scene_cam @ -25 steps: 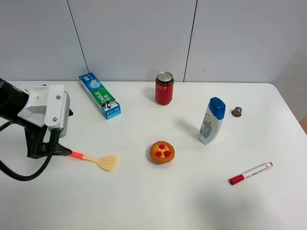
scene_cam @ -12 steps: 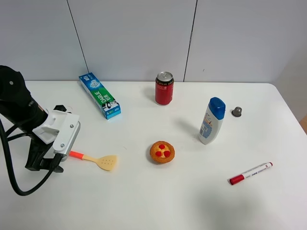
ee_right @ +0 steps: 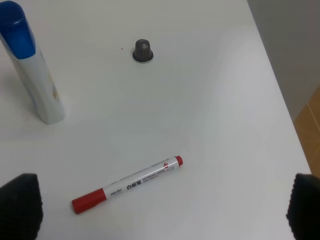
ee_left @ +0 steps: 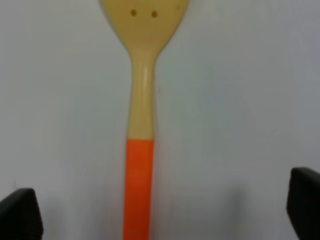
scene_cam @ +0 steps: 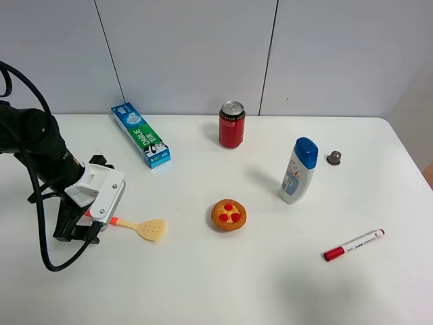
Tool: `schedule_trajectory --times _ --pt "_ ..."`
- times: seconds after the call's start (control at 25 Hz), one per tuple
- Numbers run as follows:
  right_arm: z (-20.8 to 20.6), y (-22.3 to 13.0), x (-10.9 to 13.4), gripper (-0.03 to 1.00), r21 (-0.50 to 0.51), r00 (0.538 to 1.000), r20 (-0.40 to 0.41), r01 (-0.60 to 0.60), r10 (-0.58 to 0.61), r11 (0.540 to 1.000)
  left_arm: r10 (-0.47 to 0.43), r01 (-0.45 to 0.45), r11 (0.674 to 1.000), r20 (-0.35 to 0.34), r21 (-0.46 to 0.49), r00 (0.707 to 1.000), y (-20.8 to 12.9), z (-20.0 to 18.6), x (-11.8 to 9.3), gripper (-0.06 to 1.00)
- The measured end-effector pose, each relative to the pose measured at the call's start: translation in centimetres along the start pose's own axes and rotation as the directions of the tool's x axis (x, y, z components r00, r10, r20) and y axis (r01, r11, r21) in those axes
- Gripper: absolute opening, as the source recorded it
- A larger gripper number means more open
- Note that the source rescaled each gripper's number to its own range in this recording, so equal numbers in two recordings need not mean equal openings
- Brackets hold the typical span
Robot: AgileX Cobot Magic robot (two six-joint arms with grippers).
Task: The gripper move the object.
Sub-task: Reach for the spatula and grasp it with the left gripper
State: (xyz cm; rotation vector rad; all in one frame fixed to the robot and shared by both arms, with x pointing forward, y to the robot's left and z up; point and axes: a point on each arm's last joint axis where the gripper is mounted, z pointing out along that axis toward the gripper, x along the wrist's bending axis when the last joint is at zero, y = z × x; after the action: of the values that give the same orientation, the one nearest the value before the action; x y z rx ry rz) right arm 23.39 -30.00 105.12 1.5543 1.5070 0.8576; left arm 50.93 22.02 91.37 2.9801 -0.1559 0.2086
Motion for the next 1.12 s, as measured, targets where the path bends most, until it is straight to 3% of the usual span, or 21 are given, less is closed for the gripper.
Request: schedule_trajectory --times 0.4,0.8,1.12 --pt "0.0 0.0 0.0 1.0 0.0 1.0 0.0 0.0 0.0 1.0 0.057 -0.058 0.998 0.026 0.033 0.998 -0.2 2.3 0.2 1.0" --pt "0.0 0.0 0.0 1.0 0.0 1.0 0.0 0.0 0.0 1.0 0.119 -0.119 0.992 -0.016 0.039 0.993 0.3 3.0 0.8 1.0" --pt "0.0 0.0 0.0 1.0 0.0 1.0 0.0 0.0 0.0 1.0 0.157 -0.157 0.987 0.028 0.032 0.987 1.7 4.9 1.3 1.0"
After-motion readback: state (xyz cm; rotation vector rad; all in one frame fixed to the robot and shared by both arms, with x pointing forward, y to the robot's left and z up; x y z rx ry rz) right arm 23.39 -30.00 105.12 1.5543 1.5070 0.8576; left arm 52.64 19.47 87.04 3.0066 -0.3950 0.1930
